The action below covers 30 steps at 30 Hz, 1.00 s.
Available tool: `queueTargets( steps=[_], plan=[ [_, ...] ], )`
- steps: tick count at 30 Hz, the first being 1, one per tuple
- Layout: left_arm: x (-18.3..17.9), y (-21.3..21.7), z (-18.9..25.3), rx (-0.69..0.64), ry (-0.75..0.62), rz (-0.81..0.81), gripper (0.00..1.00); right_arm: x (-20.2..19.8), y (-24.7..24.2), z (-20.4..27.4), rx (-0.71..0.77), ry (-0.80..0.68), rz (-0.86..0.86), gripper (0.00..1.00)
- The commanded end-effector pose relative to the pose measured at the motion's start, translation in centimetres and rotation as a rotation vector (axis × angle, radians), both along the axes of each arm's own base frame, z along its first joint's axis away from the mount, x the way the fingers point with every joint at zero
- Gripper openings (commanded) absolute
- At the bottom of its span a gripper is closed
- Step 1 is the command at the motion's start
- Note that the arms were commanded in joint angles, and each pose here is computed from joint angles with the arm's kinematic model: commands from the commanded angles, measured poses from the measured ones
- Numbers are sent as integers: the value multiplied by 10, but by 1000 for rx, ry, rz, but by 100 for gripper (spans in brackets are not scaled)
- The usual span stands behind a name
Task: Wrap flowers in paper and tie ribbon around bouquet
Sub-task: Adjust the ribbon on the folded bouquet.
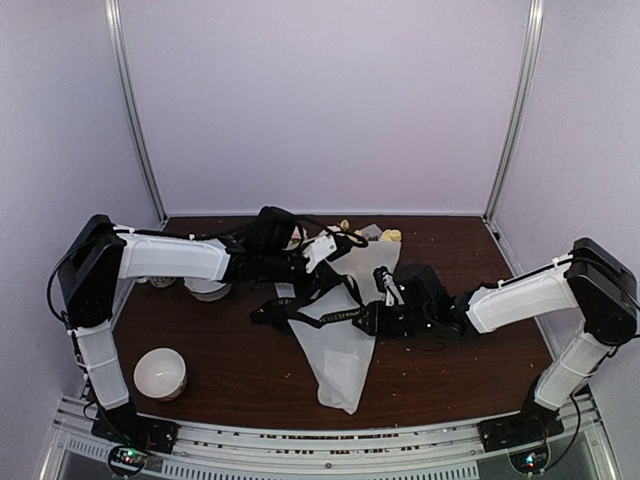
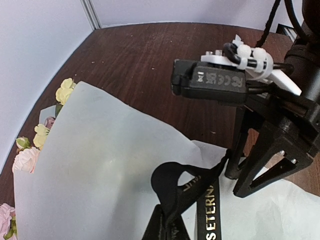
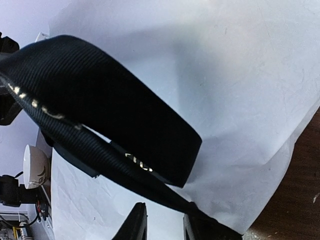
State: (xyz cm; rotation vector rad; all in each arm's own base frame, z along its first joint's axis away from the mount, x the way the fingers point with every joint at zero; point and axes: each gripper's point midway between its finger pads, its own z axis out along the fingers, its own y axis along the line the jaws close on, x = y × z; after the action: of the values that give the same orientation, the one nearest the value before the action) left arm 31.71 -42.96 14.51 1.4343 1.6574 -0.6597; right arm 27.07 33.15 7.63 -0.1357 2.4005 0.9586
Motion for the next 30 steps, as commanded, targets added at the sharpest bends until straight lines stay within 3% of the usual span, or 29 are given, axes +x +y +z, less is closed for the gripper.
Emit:
queueTargets(
  steps=[1,6,23,30],
  plan=[
    [7,-1,0,-18,-11,9,0,17,-8,7,-32,-34,-105,29],
    [4,-2,-1,-17,-3,-3,0,29,-3,10,-63,-54,-117,33],
    [18,1,-2,13,-13,65,0,64,-11,15,-225,-128,-214,30],
    [51,10,-11,68,-38,247,0,70,-19,21,-283,-157,-242,32]
  ],
)
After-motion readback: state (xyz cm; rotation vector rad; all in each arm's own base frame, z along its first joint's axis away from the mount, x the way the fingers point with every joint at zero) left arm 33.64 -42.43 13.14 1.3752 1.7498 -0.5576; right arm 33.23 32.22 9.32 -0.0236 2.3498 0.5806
